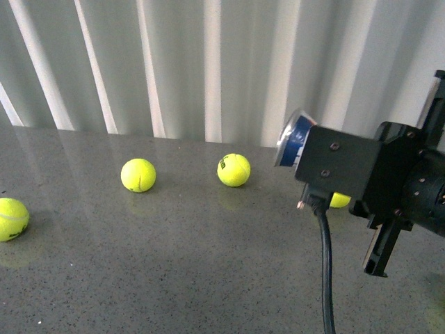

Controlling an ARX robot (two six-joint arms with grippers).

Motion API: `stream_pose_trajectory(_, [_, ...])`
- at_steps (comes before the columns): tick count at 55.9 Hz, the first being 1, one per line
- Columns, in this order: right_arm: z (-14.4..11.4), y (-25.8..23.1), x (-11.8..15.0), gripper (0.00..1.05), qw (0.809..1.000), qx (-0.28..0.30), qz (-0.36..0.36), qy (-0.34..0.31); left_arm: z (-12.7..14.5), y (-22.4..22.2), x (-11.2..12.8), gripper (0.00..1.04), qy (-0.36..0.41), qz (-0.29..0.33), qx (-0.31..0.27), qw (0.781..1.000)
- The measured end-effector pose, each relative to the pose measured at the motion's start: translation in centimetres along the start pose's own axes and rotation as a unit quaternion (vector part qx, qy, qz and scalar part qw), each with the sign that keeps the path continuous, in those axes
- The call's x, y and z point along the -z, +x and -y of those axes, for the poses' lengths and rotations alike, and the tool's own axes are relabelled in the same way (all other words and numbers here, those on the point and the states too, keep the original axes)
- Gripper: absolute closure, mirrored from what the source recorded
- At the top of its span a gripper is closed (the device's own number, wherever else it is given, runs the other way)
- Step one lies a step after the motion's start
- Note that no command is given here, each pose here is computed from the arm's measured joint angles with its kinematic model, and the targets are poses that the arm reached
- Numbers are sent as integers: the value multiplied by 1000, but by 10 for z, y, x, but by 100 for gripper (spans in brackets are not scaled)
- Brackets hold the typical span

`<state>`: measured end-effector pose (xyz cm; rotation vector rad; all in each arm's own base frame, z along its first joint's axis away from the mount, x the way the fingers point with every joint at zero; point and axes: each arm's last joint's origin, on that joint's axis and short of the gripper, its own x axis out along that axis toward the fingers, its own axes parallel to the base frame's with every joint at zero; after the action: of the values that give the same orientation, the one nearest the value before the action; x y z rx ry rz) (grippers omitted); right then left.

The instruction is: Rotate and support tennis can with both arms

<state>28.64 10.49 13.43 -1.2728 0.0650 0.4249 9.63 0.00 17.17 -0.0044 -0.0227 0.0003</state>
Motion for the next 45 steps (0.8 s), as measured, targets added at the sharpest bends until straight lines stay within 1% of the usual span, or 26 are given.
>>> stream_pose_trajectory(6, [-14,4,-9,93,999,-29,38,-21,0,0,0,7,0,0,0,1000])
stream_pose_trajectory(12, [-29,11,-18,93,996,-57,56,-25,0,0,0,7,0,0,0,1000])
stream_pose_trajectory(24, [-53,33,-41,93,991,-111,80,-4,0,0,0,7,0,0,0,1000])
stream_pose_trajectory(33, [-60,51,-56,93,986,-136,95,16,0,0,0,7,0,0,0,1000])
stream_pose_trajectory(45, [-67,76,-64,93,983,-158,86,32,0,0,0,7,0,0,0,1000])
